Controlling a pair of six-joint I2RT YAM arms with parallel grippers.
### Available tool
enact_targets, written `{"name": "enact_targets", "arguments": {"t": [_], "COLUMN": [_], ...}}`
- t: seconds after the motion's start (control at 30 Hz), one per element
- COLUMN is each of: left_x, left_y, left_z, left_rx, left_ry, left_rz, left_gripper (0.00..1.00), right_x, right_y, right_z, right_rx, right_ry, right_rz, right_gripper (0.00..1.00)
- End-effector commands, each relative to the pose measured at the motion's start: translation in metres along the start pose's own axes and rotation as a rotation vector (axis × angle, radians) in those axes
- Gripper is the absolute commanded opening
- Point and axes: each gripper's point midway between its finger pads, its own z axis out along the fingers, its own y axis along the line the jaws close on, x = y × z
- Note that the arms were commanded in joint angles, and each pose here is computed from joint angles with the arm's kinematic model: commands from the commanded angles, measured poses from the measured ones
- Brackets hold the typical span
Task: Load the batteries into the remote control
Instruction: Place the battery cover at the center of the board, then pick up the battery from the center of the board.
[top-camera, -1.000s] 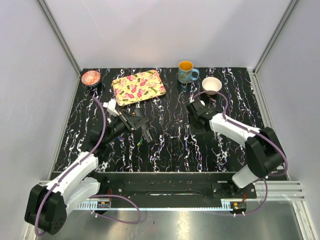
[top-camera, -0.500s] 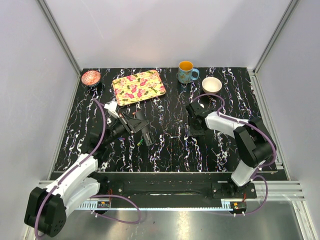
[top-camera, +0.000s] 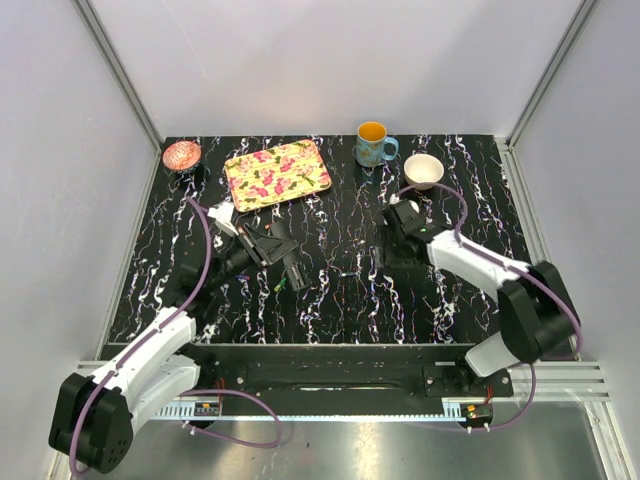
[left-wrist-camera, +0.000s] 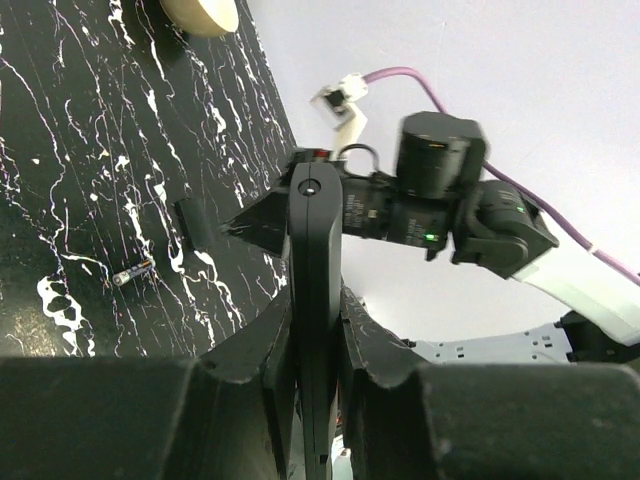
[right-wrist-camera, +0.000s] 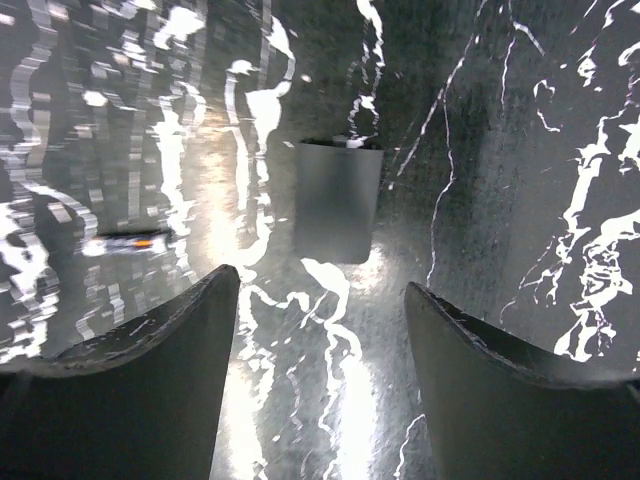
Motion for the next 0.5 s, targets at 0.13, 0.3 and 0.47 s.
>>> {"name": "enact_targets", "arguments": {"t": [0.13,0.3,0.47], "left_x": [-0.015,-0.011,-0.009], "left_y": [-0.017,-0.008,-0.016], "left_z": [-0.001,-0.001,0.001], "left_rx": [0.138,0.163,0.189], "left_ry": [-0.115,-0.127,-0.094], "left_rz": [-0.034,-0.108,-0.078], "left_gripper": [0.0,0.0,0.0], "right_x": [-0.04,-0.024,-0.015], "right_y": [0.042,0.077,0.085], "right_z": [-0.077,-0.085,-0.07], "right_rx": [-0.23,-0.281,-0.257], "right_ry": [-0.265,-0.283,-0.25], "right_rz": [0.023,-0.094,-0.138], "right_gripper": [0.75,0.75,0.74]}}
